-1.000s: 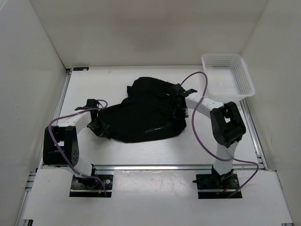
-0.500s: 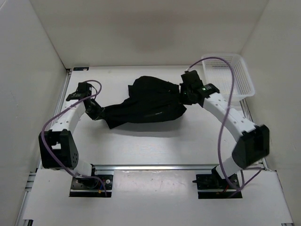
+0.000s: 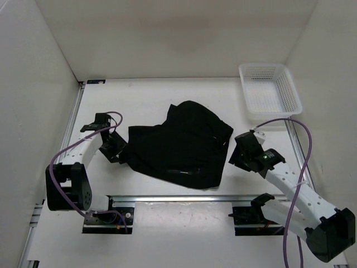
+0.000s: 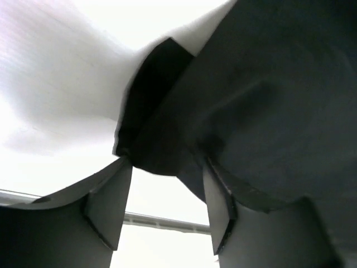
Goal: Fold and stack the shorts
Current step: Flatten the shorts out
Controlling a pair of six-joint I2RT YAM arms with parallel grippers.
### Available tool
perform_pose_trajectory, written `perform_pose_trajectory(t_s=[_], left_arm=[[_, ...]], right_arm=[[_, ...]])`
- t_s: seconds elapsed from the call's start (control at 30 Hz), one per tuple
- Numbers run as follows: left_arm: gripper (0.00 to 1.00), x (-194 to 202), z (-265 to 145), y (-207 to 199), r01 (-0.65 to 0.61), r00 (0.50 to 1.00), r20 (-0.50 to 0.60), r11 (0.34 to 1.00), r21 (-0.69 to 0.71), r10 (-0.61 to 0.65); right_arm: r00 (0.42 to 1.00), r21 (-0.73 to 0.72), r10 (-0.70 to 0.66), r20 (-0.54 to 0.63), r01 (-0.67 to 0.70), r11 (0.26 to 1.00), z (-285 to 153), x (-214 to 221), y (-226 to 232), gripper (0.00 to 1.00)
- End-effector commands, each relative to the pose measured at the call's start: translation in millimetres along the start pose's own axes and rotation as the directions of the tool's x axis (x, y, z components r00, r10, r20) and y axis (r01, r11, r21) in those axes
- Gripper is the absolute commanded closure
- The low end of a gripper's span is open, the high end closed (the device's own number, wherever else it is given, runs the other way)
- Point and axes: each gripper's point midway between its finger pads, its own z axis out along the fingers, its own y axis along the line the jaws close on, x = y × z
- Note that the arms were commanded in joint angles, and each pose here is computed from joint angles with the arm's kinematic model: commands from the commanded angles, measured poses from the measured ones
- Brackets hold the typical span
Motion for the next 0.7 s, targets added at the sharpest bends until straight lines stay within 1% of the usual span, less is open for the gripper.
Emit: perform_pose_trajectory(t_s=[0.0,0.1,0.17,0.2,0.23,0.27,0.3,0.33,0.37,0.43,0.47,0.5,0.53,0.57,0.6,0.63,0.67], left_arm=[[0.33,-16,-20,-16,-0.041,0.995,0.092,0.997,0.067,0.035],[0.33,-14,-28,-14,-0.042,0.994,0.106,0.997,0.068,0.035],[0.33,-6,-20,-6,-0.028,0.996,0.081,0.999,0.047,0.024],[0.33,-4,-17,-1,-0.026,0.997,0.079,0.999,0.031,0.023],[0.32,-1,-11,3,-0.022,0.998,0.059,1.000,0.012,0.021],[0.26,1,-6,5,-0.020,0.999,0.047,1.000,0.002,0.020],[0.25,1,1,6,-0.018,0.999,0.030,1.000,-0.013,0.018],[0.19,0,5,7,-0.017,1.000,0.023,1.000,-0.019,0.017],[0.12,-1,9,3,-0.017,1.000,0.016,1.000,-0.007,0.017],[0.12,-5,20,3,-0.029,1.000,-0.004,0.999,-0.037,0.029],[0.12,-7,25,5,-0.028,1.000,-0.006,0.998,-0.051,0.028],[0.12,-10,29,2,-0.037,0.999,-0.008,0.998,-0.052,0.037],[0.12,-10,36,4,-0.035,0.999,-0.033,0.997,-0.074,0.033],[0.13,-11,42,6,-0.035,0.999,-0.035,0.996,-0.088,0.032],[0.14,-9,46,9,-0.043,0.998,-0.051,0.994,-0.100,0.038],[0.17,-9,50,9,-0.043,0.997,-0.065,0.993,-0.112,0.035],[0.19,-11,53,10,-0.043,0.998,-0.059,0.992,-0.119,0.036]], right_arm=[[0.994,-0.017,0.102,0.038,-0.101,0.995,-16,-28,21,0.50],[0.990,-0.035,0.118,-0.078,-0.121,0.992,-21,-17,36,0.59],[0.970,-0.063,0.170,-0.176,-0.183,0.981,-22,-3,50,0.60],[0.942,-0.091,0.184,-0.281,-0.217,0.972,-23,15,61,0.51],[0.909,-0.079,0.229,-0.348,-0.272,0.959,-19,32,62,0.48],[0.891,-0.116,0.245,-0.383,-0.310,0.944,-16,37,73,0.42],[0.874,-0.140,0.238,-0.423,-0.323,0.936,-16,47,79,0.34],[0.870,-0.154,0.221,-0.440,-0.316,0.936,-16,54,81,0.34],[0.883,-0.138,0.200,-0.424,-0.281,0.950,-11,59,79,0.34],[0.900,-0.119,0.167,-0.403,-0.232,0.965,-4,59,76,0.34],[0.903,-0.093,0.118,-0.414,-0.171,0.981,5,67,70,0.36],[0.910,-0.113,0.085,-0.407,-0.142,0.983,12,66,73,0.36],[0.904,-0.070,0.073,-0.421,-0.113,0.991,22,71,68,0.37],[0.900,-0.079,0.035,-0.434,-0.077,0.994,27,75,68,0.37],[0.897,-0.088,0.033,-0.440,-0.080,0.993,30,74,74,0.37],[0.889,-0.069,0.021,-0.456,-0.059,0.996,38,80,71,0.39],[0.887,-0.089,-0.002,-0.462,-0.044,0.995,39,81,76,0.40]])
